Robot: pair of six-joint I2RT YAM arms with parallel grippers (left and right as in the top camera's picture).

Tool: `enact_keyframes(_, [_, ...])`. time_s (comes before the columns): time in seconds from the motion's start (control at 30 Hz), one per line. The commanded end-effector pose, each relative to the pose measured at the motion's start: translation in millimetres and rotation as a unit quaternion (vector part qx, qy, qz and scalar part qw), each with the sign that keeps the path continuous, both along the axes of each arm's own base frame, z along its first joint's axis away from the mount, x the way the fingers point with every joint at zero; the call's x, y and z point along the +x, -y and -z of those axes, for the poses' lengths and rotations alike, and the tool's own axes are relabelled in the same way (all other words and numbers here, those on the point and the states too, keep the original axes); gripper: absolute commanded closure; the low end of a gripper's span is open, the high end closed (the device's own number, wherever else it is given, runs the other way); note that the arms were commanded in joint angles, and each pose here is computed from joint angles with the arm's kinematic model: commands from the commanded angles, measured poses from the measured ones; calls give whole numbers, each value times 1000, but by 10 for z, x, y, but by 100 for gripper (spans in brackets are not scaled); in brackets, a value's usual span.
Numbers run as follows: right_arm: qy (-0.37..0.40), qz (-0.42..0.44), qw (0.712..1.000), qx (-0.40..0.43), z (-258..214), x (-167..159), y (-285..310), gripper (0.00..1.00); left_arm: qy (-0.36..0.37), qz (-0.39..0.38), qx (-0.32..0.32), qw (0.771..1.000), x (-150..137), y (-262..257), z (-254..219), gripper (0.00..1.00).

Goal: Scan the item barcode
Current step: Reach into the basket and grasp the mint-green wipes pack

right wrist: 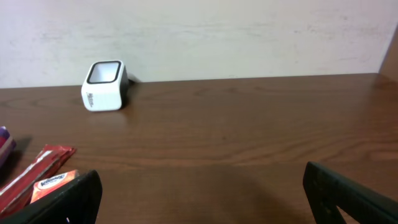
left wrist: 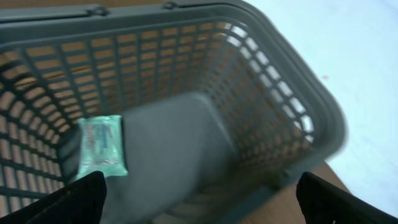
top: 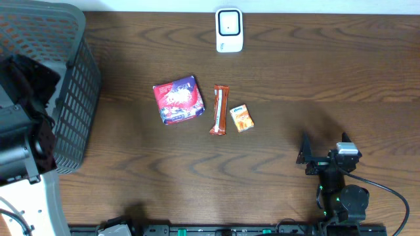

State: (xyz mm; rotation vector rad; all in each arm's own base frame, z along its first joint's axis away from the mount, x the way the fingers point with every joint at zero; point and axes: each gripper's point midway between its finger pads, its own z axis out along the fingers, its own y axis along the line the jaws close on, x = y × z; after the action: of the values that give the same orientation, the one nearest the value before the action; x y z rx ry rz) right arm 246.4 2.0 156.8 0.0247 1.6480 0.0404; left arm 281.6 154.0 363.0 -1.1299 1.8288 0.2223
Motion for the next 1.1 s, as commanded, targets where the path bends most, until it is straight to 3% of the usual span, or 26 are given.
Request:
enact_keyframes(0.0, [-2,6,1000,-5,15,0,27,1,-24,-22,13,999,0,-133,74,2])
enact_keyframes(0.23, [-2,6,1000,-5,16,0,28,1,-70,-44,2,997,230,-364,403,2])
enact_keyframes(0.53, [-2,6,1000,-5,15,0,27,1,-141,-115,-20,983,148,-884,876,2])
enact_keyframes(1.07, [-2,6,1000,-5,15,0,28,1,-256,-136,-24,957,173,-1176,1541,2])
